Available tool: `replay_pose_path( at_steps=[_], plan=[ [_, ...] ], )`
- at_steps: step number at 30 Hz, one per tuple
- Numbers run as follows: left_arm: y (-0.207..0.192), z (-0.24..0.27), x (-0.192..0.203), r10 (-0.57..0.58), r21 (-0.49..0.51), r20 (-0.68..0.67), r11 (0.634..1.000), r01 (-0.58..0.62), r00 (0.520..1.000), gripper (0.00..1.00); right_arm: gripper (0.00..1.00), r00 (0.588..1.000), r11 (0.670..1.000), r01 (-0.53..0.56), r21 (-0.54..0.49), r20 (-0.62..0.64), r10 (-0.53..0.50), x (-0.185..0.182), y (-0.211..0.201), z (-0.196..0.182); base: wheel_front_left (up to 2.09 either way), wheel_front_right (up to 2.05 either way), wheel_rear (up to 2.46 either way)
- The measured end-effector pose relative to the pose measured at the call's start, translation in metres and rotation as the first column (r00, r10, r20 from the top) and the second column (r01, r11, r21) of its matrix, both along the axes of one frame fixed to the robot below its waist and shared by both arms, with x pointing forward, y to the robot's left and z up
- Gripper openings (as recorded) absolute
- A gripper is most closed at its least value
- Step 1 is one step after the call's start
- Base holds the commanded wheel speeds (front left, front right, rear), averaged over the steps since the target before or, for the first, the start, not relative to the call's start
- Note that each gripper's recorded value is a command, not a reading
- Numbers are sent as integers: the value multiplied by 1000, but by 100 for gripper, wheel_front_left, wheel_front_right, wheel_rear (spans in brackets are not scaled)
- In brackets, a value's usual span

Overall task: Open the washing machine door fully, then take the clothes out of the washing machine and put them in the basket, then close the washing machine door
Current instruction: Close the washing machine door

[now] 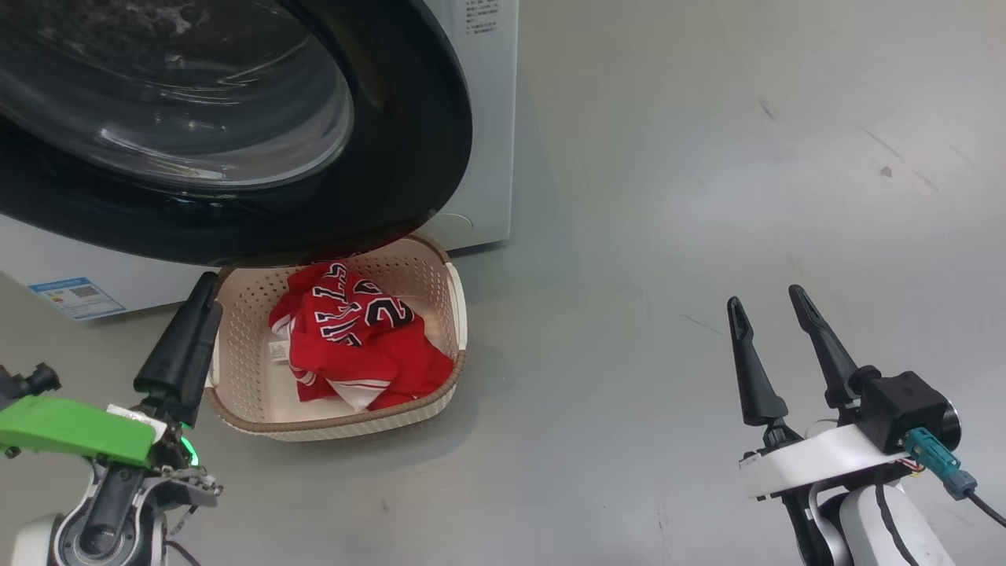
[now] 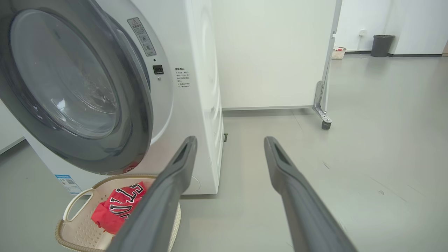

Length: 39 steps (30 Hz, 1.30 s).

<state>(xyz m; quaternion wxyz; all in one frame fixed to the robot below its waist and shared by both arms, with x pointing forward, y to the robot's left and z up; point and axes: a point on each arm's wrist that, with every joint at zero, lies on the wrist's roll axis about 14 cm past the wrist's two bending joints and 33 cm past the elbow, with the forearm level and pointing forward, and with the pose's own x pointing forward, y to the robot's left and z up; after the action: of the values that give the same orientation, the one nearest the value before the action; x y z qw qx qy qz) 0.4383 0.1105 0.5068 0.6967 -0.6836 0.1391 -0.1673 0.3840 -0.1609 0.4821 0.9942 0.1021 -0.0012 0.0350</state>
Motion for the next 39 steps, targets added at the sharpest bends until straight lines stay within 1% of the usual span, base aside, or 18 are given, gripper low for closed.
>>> replay_pose_path(
  at_steps=[2, 5, 6, 8, 9, 10, 11, 14, 15, 17, 18, 19, 22, 24, 30, 34, 38, 39],
  plan=[
    [10, 1, -7, 46, 70, 14, 996, -47, 999, 100, 100, 1000, 1000, -15, -2, 0, 15, -1, 4, 0, 0, 0, 0],
    [21, 2, -18, 99, 218, 52, 970, -108, 994, 100, 100, 999, 999, -34, -6, 2, 34, -3, 11, 1, 0, 0, 0],
    [24, 2, -22, 103, 290, 71, 950, -119, 992, 100, 100, 999, 999, -39, -5, 6, 39, -3, 13, 2, 0, 0, 0],
    [35, 7, -28, 142, 363, 112, 915, -174, 983, 100, 100, 999, 999, -52, -5, 12, 52, -4, 17, 4, 0, 0, 0],
    [36, 7, -32, 130, 425, 131, 888, -174, 983, 100, 100, 998, 998, -59, -3, 15, 59, -5, 19, 5, 0, 0, 0],
    [37, 6, -37, 102, 518, 155, 838, -169, 983, 100, 100, 998, 998, -65, -4, 18, 65, -6, 21, 6, 0, 0, 0],
    [42, 6, -41, 95, 583, 181, 791, -184, 979, 100, 100, 997, 997, -71, -5, 22, 71, -7, 23, 7, 0, 0, 0],
    [51, 7, -53, 83, 700, 248, 674, -238, 965, 100, 100, 996, 996, -88, -9, 35, 88, -9, 28, 12, 0, 0, 0],
    [54, 8, -56, 85, 723, 269, 640, -260, 959, 100, 100, 995, 996, -92, -9, 36, 92, -10, 29, 12, 0, 0, 0],
    [58, 6, -63, 55, 787, 302, 549, -282, 952, 100, 100, 994, 995, -100, -9, 39, 101, -12, 32, 13, 0, 0, 0],
    [63, 2, -69, 51, 818, 324, 486, -307, 945, 100, 100, 993, 994, -106, -9, 44, 106, -13, 34, 15, 0, 0, 0],
    [65, 0, -72, 43, 835, 334, 450, -317, 942, 100, 100, 993, 994, -107, -10, 46, 107, -13, 34, 15, 0, 0, 0],
    [69, -1, -75, 55, 856, 362, 377, -355, 931, 100, 100, 993, 994, -107, -10, 43, 108, -16, 35, 15, 0, 0, 0],
    [70, -2, -77, 65, 864, 376, 336, -375, 924, 100, 100, 993, 994, -107, -12, 41, 107, -17, 34, 14, 0, 0, 0],
    [63, -12, -87, 90, 880, 367, 288, -377, 926, 100, 100, 995, 995, -95, -17, 23, 96, -27, 32, 9, 0, 0, 0],
    [58, -18, -93, 105, 886, 352, 283, -367, 930, 100, 100, 996, 996, -89, -20, 15, 89, -32, 31, 7, 0, 0, 0],
    [57, -20, -94, 113, 891, 356, 257, -374, 928, 100, 100, 996, 996, -85, -22, 8, 86, -35, 30, 5, 0, 0, 0],
    [57, -20, -94, 113, 891, 356, 257, -374, 928, 100, 100, 996, 996, -85, -22, 8, 86, -35, 30, 5, 0, 0, 0]
  ],
)
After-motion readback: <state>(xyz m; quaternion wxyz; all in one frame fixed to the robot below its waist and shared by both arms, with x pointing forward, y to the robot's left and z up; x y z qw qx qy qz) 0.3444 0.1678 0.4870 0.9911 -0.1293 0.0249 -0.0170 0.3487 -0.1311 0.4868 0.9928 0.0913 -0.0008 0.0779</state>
